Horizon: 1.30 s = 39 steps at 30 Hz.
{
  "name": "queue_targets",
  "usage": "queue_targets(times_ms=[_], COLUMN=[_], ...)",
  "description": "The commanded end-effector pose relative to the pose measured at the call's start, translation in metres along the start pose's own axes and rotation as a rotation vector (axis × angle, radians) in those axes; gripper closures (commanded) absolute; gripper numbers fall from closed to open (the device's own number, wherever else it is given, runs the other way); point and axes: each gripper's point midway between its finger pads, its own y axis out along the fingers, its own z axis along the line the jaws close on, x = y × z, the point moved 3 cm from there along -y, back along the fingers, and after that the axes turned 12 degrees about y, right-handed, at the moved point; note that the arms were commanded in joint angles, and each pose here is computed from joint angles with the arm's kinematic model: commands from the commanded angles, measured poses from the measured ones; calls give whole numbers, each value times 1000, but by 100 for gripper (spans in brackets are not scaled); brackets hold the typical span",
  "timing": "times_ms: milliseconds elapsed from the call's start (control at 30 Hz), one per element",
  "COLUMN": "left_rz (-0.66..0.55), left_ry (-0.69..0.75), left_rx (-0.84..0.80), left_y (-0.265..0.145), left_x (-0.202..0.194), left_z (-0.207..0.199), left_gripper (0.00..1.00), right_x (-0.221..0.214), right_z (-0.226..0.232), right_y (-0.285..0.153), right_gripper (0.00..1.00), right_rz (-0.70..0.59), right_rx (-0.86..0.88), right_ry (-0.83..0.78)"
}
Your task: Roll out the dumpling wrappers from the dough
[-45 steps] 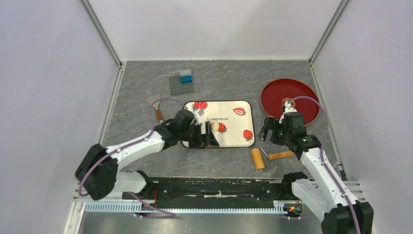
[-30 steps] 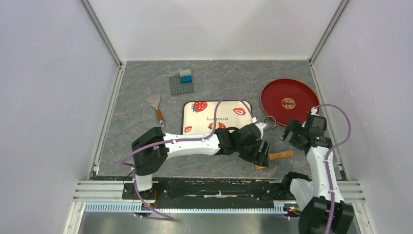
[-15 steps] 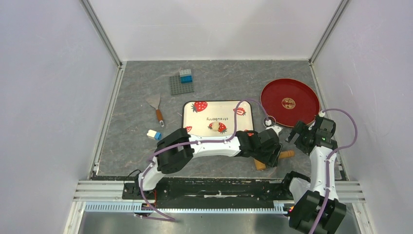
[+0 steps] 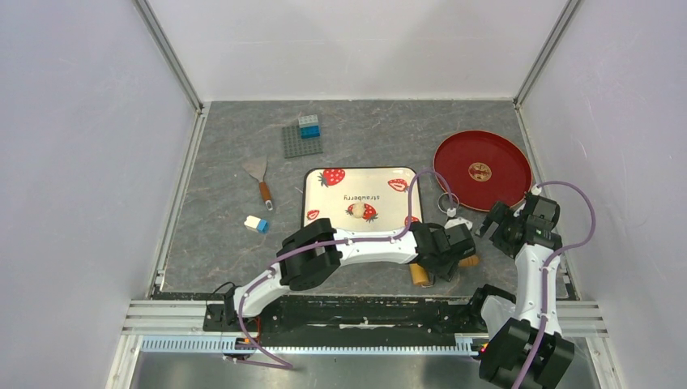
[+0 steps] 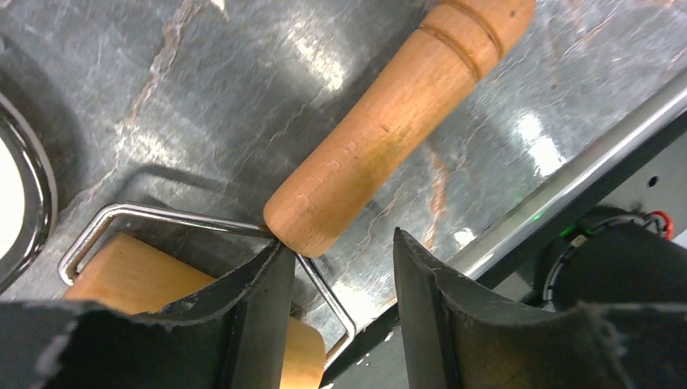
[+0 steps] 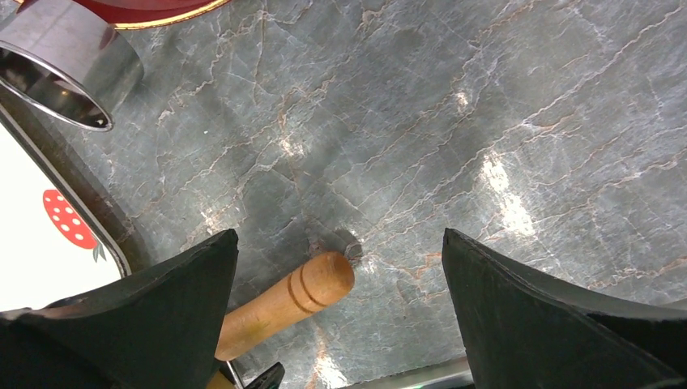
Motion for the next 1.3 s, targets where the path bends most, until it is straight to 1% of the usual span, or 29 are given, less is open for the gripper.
queue_targets(times_ms=[0, 67, 200, 333, 533, 567, 600, 667, 700, 733, 767, 800, 900, 1033, 1167, 1267], left_rz=[89, 101, 119, 157, 222, 233, 242, 255, 260, 261, 259, 258, 229, 143, 45, -24], left_ry=[53, 55, 53, 63, 134, 138, 137, 138, 138, 137, 136, 133, 122, 89, 12, -76], left_rx=[102, 129, 186, 231, 356, 359, 357, 350, 349, 347, 344, 343, 333, 299, 256, 205], left_y=[-4, -9, -21, -23, -26, -25, -24, -24, -24, -25, -26, -27, -36, -60, -90, -112], left_x=[-29, -36, -44, -57, -73, -76, -78, -82, -83, -83, -83, -82, -76, -58, -41, -36], left_z=[16, 20, 26, 29, 39, 40, 40, 40, 40, 40, 39, 39, 38, 35, 41, 54], left_gripper=[47, 47, 42, 42, 41, 43, 49, 69, 76, 85, 93, 98, 98, 98, 98, 98], right_x=[5, 3, 0, -3, -8, -9, -11, -13, -13, -13, -13, -13, -15, -15, -18, -20], right_z=[6, 9, 14, 19, 27, 28, 30, 34, 35, 36, 37, 39, 43, 46, 50, 54], right_y=[-2, -2, -2, -2, -2, -2, -2, -3, -3, -4, -4, -4, -6, -7, -8, -9], right_gripper=[2, 2, 2, 2, 2, 2, 2, 2, 2, 2, 2, 2, 2, 2, 2, 2], right_rz=[-21, -17, -5, 10, 26, 30, 33, 39, 38, 38, 39, 39, 46, 53, 68, 81], right_rx=[43, 66, 112, 155, 225, 238, 257, 291, 300, 308, 315, 326, 359, 383, 413, 442], right_ry=[-20, -28, -39, -49, -67, -69, -74, -90, -96, -98, -101, -106, -125, -136, -149, -158])
